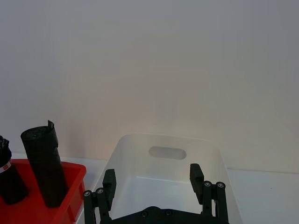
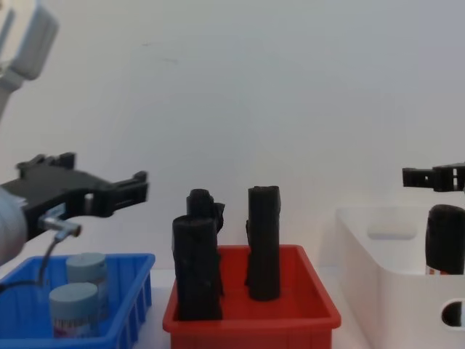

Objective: Pick the cotton swabs from the blue box and place them into the white box.

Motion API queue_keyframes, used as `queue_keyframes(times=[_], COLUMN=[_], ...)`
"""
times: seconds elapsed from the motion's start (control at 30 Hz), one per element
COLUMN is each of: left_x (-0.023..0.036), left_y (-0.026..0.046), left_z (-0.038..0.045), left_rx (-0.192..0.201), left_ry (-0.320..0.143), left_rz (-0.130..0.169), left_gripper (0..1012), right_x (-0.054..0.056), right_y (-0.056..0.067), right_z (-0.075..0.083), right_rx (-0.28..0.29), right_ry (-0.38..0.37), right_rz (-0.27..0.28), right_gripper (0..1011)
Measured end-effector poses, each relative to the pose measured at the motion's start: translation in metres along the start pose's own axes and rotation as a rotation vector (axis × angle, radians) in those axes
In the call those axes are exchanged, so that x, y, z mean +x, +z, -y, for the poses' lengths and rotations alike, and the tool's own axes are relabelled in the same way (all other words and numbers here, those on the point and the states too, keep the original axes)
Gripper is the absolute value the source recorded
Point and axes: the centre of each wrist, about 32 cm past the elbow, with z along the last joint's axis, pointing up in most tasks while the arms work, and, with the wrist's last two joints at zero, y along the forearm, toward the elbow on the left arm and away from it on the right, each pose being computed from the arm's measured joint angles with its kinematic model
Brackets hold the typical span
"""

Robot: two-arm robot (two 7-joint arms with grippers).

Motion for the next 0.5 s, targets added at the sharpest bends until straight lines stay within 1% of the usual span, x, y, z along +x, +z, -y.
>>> queue_keyframes(times=[0.03,0.1,0.13,0.2,0.23,0.3,0.33,0.4,0.43,0.5], left_x=[0.0020,0.0035,0.0048,0.0058,0.0073,0.0084,0.0096,0.0109,0.0122,0.0135], left_y=[-0.0014,-0.0032,-0.0057,-0.0073,-0.0091,-0.0112,-0.0135,-0.0158,-0.0182,-0.0205], left_z=[-0.0027,-0.0052,-0.0079,-0.0095,-0.0113,-0.0129,-0.0141,-0.0149,-0.0155,-0.0156], left_rx=[0.010,0.023,0.038,0.051,0.066,0.081,0.099,0.115,0.132,0.148], left_ry=[0.017,0.033,0.044,0.054,0.062,0.067,0.069,0.071,0.070,0.066], left_rz=[-0.005,-0.015,-0.023,-0.031,-0.041,-0.050,-0.061,-0.070,-0.078,-0.086], left_gripper=[1004,1004,1004,1004,1004,1004,1004,1004,1004,1004], right_x=[0.000,0.000,0.000,0.000,0.000,0.000,0.000,0.000,0.000,0.000], right_y=[0.000,0.000,0.000,0.000,0.000,0.000,0.000,0.000,0.000,0.000], right_z=[0.000,0.000,0.000,0.000,0.000,0.000,0.000,0.000,0.000,0.000], right_rx=[0.000,-0.001,-0.001,-0.001,-0.001,-0.002,-0.002,-0.002,-0.002,-0.002], right_ry=[0.000,0.000,0.000,0.000,0.000,0.000,0.000,0.000,0.000,0.000], right_rz=[0.000,0.000,0.000,0.000,0.000,0.000,0.000,0.000,0.000,0.000], right_gripper=[1002,1001,1001,1001,1001,1001,1001,1001,1001,1001])
